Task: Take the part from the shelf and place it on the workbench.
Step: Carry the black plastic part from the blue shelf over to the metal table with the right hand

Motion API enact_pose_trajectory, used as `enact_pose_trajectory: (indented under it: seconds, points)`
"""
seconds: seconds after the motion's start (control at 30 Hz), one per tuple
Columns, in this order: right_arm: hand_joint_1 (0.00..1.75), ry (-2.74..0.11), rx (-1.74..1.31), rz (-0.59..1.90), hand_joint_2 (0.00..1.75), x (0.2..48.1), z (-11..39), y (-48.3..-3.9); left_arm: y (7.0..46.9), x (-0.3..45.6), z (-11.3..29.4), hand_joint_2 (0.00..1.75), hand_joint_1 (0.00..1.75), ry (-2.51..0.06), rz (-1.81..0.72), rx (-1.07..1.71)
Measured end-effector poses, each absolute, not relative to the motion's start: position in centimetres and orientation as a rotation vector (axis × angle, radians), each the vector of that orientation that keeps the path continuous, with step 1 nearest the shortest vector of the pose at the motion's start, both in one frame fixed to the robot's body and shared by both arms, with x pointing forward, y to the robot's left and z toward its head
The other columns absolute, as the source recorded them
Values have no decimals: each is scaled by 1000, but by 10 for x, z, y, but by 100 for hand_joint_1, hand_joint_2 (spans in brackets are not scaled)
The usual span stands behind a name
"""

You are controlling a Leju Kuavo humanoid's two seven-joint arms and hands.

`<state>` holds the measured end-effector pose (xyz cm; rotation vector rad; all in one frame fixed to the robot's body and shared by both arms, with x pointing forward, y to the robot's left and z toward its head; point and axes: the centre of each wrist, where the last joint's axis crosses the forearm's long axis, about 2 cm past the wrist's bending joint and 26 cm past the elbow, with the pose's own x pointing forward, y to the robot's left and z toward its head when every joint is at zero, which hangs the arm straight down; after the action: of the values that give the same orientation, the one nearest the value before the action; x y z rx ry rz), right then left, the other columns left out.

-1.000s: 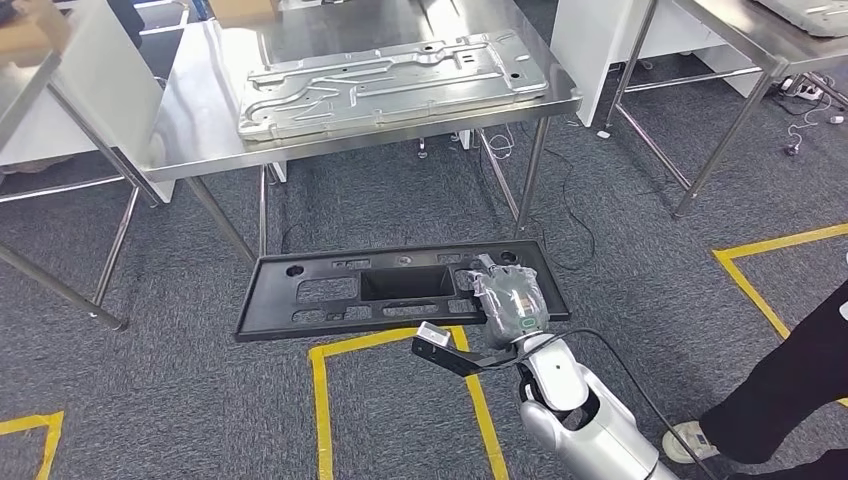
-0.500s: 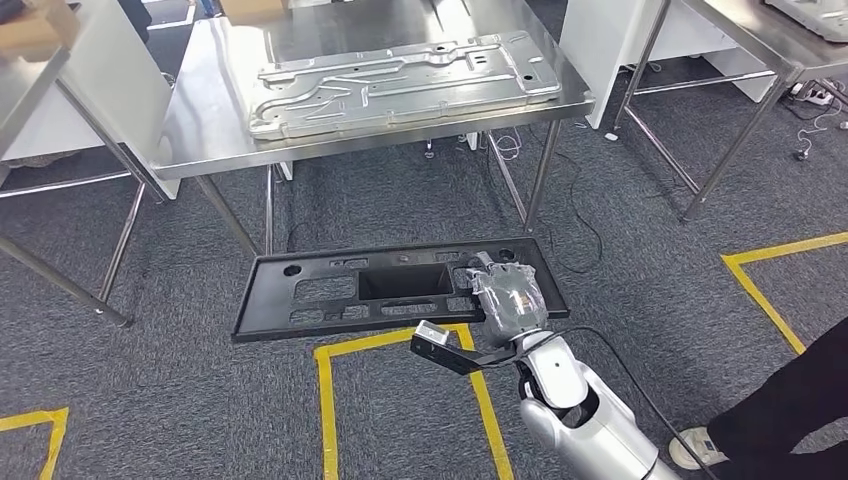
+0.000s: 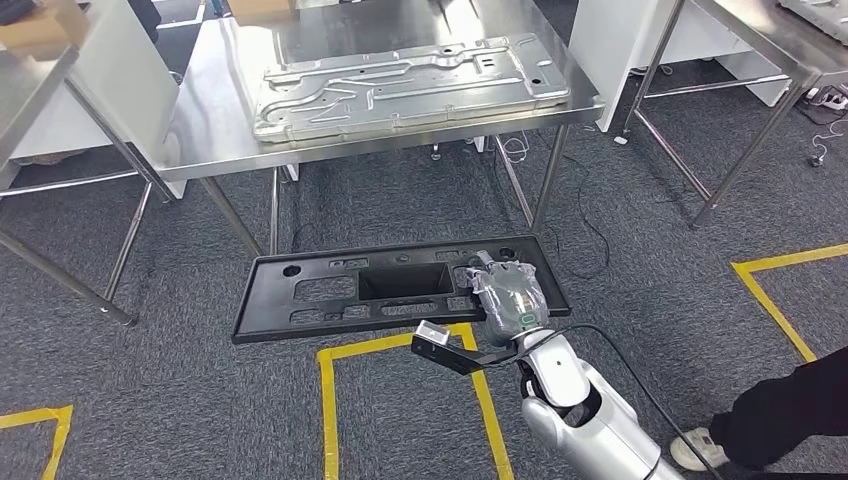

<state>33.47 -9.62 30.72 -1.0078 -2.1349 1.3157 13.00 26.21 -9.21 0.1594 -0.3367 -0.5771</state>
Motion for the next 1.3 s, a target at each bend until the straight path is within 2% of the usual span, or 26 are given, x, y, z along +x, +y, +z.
enact_pose_trajectory:
  seconds: [1.3]
  points:
    - [175,-2113,-1015,1374,175,325,308,-97,244,129,-91,175,0,-342,-579,124]
